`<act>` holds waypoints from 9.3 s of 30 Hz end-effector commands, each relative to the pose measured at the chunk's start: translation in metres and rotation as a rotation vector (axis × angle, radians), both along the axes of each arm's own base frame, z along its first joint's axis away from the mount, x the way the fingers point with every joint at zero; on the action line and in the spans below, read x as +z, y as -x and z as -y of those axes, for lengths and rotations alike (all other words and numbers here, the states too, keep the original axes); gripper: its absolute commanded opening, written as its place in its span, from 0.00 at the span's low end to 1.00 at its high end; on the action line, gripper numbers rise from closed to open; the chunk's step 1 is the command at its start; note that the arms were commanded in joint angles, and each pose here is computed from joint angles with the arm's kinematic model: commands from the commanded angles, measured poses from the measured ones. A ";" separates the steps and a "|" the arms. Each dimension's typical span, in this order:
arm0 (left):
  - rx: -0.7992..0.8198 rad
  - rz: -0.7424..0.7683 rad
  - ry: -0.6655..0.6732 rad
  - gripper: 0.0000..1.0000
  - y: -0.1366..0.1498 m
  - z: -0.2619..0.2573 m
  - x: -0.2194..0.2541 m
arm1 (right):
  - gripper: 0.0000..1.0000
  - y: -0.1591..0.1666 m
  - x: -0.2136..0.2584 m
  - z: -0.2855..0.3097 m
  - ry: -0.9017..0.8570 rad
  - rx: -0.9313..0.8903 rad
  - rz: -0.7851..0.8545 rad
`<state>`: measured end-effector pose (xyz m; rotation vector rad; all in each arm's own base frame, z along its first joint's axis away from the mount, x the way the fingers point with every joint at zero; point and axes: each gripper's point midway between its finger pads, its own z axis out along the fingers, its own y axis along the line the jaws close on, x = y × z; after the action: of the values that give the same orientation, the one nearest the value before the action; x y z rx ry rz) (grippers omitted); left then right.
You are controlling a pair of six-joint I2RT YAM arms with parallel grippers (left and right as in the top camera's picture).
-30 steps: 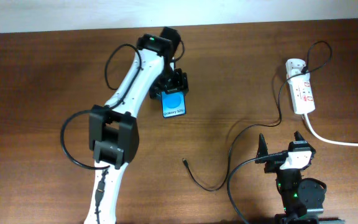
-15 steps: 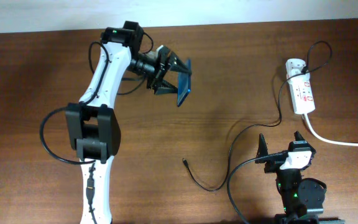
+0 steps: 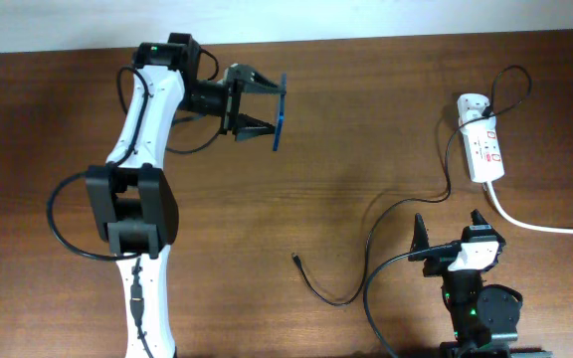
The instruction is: Plug charger to phone and switch on socket
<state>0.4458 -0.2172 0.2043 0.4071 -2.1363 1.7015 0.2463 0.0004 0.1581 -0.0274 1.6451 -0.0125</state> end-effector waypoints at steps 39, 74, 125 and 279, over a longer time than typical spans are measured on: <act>0.069 -0.058 0.095 0.76 -0.025 -0.014 0.025 | 0.98 0.000 -0.003 0.004 -0.004 -0.019 -0.005; 0.053 -0.034 0.073 0.77 -0.021 -0.007 0.021 | 0.98 0.000 -0.003 0.004 -0.004 -0.019 -0.005; 0.046 -0.030 0.100 0.77 -0.020 -0.006 0.026 | 0.98 0.062 0.092 -0.117 -0.484 0.814 0.179; 0.033 -0.232 0.176 0.22 -0.012 0.002 0.042 | 0.04 -0.168 0.142 -0.295 -1.509 -0.470 -0.635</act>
<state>0.4576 -0.2198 0.2378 0.5798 -1.8195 1.7272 0.4212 0.2904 0.2696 1.6305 1.8572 0.8270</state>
